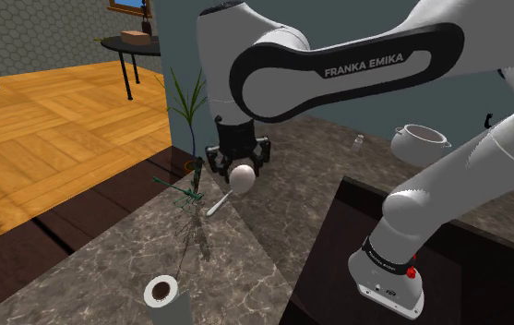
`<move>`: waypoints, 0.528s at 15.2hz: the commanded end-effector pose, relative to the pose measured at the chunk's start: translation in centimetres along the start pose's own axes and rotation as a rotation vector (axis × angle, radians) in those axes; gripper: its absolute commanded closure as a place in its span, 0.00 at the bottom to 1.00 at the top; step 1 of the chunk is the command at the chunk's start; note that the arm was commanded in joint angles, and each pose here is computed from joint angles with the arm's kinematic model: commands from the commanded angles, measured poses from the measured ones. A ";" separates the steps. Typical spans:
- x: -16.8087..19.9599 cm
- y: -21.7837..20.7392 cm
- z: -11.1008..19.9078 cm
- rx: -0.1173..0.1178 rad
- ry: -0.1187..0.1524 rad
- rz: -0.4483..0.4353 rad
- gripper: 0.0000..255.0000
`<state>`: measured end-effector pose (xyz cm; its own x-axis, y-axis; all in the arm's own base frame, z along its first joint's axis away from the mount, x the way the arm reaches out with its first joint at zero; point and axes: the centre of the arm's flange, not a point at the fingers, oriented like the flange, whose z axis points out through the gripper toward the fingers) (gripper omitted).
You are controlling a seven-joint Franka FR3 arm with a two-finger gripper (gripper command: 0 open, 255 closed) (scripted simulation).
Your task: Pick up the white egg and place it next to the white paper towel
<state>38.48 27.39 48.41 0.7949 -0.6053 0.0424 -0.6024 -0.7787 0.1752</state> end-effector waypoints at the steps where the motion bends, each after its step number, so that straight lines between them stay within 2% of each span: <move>1: -1.1 -2.2 -0.5 0.001 -0.001 0.002 1.00; 8: -4.5 -10.6 -2.1 0.001 -0.001 0.002 1.00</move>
<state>40.74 37.80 48.57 0.7989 -0.6003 0.0381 -0.5967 -0.7828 0.1765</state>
